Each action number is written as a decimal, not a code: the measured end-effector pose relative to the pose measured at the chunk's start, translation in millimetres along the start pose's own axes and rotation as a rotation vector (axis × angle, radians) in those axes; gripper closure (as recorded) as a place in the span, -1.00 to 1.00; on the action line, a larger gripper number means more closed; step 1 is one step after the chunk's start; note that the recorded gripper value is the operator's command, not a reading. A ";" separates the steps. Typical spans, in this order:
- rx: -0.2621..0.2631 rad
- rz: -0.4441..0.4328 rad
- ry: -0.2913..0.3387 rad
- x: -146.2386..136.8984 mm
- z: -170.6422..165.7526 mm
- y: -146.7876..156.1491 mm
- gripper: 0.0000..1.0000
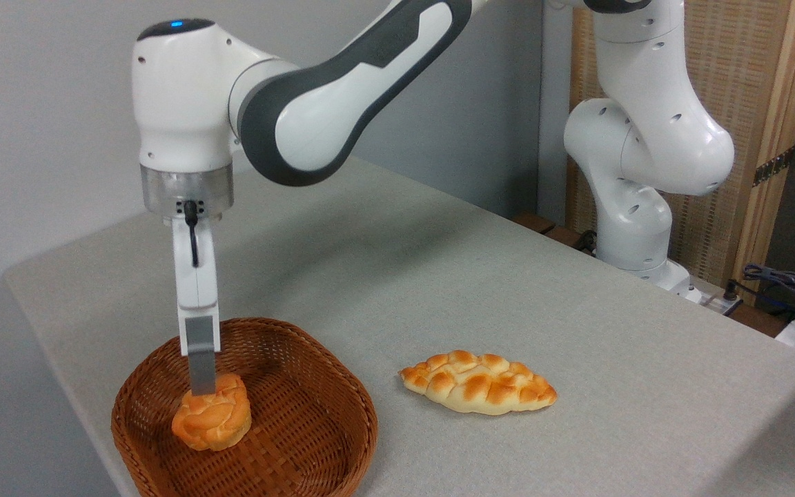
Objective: Put bread into the basket
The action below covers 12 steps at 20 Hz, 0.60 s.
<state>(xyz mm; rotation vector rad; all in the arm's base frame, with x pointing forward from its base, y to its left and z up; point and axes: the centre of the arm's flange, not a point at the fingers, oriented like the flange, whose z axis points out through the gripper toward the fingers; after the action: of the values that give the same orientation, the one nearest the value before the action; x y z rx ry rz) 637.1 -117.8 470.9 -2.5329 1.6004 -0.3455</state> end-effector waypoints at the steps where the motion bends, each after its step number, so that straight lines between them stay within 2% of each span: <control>1: 0.014 -0.028 0.005 -2.8 -12.0 -3.6 -1.00; 3: -0.008 -0.112 -0.026 -17.2 -41.8 -4.9 -1.00; 8: -0.154 -0.214 -0.152 -53.2 -123.5 6.9 -1.00; 10: -0.175 -0.239 -0.174 -68.3 -144.5 8.4 -1.00; 12: -0.174 -0.252 -0.179 -75.8 -154.7 9.2 -1.00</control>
<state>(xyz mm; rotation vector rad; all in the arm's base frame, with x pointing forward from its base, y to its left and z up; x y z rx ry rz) 557.9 -51.0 608.8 -2.8105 1.3026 -0.0002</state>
